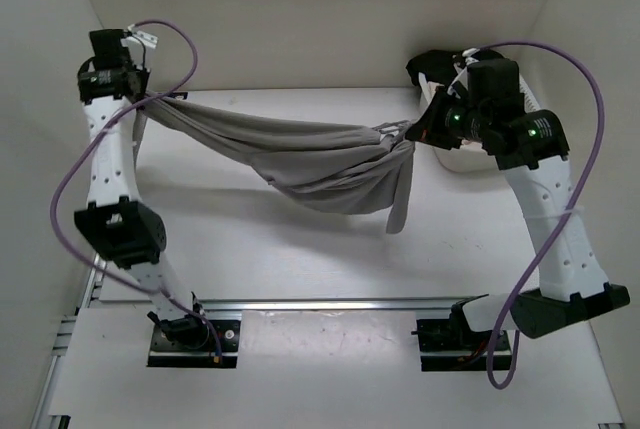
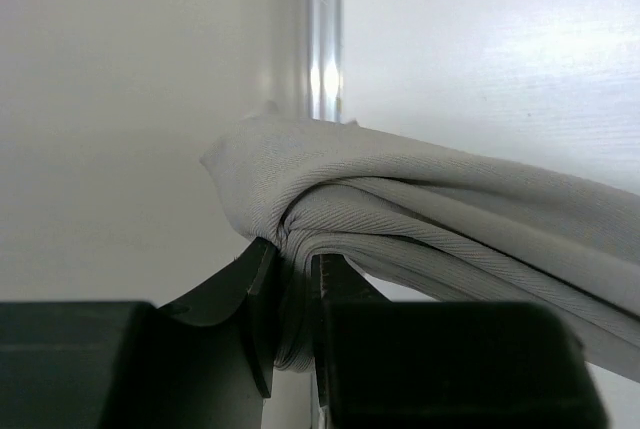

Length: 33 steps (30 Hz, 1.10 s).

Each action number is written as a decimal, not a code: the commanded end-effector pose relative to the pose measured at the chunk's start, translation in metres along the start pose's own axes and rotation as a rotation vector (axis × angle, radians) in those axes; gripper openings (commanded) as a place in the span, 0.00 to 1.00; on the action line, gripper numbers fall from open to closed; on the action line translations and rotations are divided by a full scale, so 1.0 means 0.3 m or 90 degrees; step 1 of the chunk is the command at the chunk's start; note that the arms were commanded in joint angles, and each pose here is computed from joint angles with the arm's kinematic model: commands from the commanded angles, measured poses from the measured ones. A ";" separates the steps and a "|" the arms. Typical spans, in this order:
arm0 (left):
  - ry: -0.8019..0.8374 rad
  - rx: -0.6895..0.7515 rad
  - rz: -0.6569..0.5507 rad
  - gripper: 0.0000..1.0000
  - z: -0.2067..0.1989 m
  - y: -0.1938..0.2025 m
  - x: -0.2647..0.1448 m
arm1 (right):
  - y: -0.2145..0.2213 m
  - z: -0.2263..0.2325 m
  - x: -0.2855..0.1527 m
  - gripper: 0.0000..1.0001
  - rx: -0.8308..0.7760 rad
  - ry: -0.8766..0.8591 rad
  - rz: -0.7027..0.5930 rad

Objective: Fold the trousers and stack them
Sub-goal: Flatten the trousers out

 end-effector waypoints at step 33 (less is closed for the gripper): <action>0.670 0.530 0.010 1.00 -1.379 0.192 -0.369 | 0.159 -0.277 0.136 0.96 0.091 0.373 0.006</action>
Point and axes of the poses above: each gripper's point midway between its finger pads, its own x axis out along the fingers, its own z axis along the line the jaws close on, y = z × x, the point moved 10 cm from there along -x, back along the fingers, and after that the axes turned 5 degrees about -x, right-handed, at the moved point
